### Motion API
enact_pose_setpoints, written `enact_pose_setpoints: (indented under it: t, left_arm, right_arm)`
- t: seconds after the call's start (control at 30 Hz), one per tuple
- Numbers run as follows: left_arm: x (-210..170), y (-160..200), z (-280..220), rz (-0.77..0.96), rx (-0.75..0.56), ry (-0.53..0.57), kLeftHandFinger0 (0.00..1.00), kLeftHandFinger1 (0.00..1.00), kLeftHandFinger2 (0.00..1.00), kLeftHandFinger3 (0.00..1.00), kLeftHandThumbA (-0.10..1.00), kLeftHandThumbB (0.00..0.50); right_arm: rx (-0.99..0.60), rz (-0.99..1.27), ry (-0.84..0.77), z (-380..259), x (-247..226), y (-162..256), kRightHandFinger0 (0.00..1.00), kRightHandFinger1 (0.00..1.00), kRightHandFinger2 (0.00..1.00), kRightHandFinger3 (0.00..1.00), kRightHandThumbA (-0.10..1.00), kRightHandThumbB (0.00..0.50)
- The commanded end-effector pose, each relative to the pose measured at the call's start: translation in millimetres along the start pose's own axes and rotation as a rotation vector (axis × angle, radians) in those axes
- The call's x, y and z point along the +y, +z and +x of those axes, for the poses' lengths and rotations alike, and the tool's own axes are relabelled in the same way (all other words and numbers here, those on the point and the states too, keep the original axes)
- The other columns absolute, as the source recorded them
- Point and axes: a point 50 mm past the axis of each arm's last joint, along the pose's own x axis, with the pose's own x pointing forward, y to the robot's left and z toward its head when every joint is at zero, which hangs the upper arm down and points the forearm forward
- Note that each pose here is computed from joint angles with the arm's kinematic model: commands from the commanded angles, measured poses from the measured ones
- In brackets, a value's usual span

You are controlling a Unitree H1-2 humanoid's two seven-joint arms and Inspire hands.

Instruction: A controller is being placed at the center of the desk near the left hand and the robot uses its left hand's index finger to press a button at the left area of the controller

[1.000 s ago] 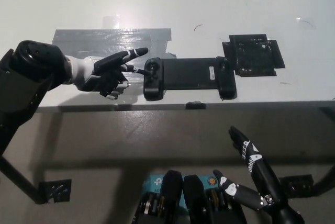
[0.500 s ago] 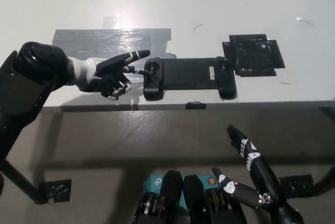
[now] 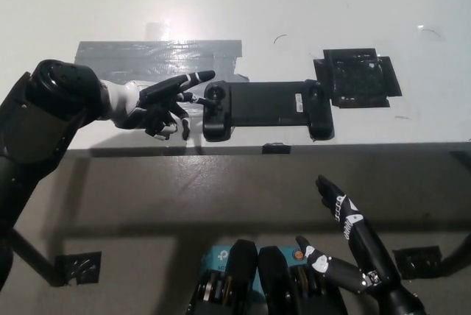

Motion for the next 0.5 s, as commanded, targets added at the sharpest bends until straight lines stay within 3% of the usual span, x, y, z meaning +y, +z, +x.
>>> enact_pose_setpoints:
  t: [0.0, 0.07, 0.2, 0.33, 0.4, 0.47]
  left_arm:
    - [4, 15, 1, 0.014, 0.004, 0.033, 0.0, 0.0, 0.37, 1.0, 1.0, 0.467]
    - [5, 15, 1, 0.012, 0.005, 0.036, 0.0, 0.02, 0.43, 1.0, 1.0, 0.467]
    - [6, 13, 1, 0.001, 0.006, 0.037, 0.0, 0.0, 0.42, 1.0, 1.0, 0.473]
    - [0, 1, 6, -0.004, 0.031, 0.031, 0.0, 0.08, 0.49, 1.0, 1.0, 0.449]
    - [-3, -6, 9, -0.019, 0.039, 0.025, 0.05, 0.11, 0.49, 1.0, 1.0, 0.442]
    - [-7, -11, 13, -0.011, 0.061, 0.016, 0.0, 0.12, 0.5, 1.0, 1.0, 0.45]
  right_arm:
    - [-0.062, -0.011, 0.02, 9, 0, 13, 1.0, 1.0, 1.0, 1.0, 0.6, 0.196]
    - [-0.064, -0.017, 0.018, 9, 0, 13, 1.0, 1.0, 1.0, 1.0, 0.6, 0.201]
    - [-0.067, -0.017, 0.02, 10, 0, 14, 1.0, 1.0, 1.0, 1.0, 0.6, 0.196]
    - [-0.065, -0.023, 0.022, 10, 0, 14, 1.0, 1.0, 1.0, 1.0, 0.61, 0.207]
    - [-0.065, -0.022, 0.024, 10, 0, 15, 1.0, 1.0, 1.0, 1.0, 0.62, 0.207]
    - [-0.067, -0.025, 0.024, 10, 0, 16, 1.0, 1.0, 1.0, 1.0, 0.62, 0.206]
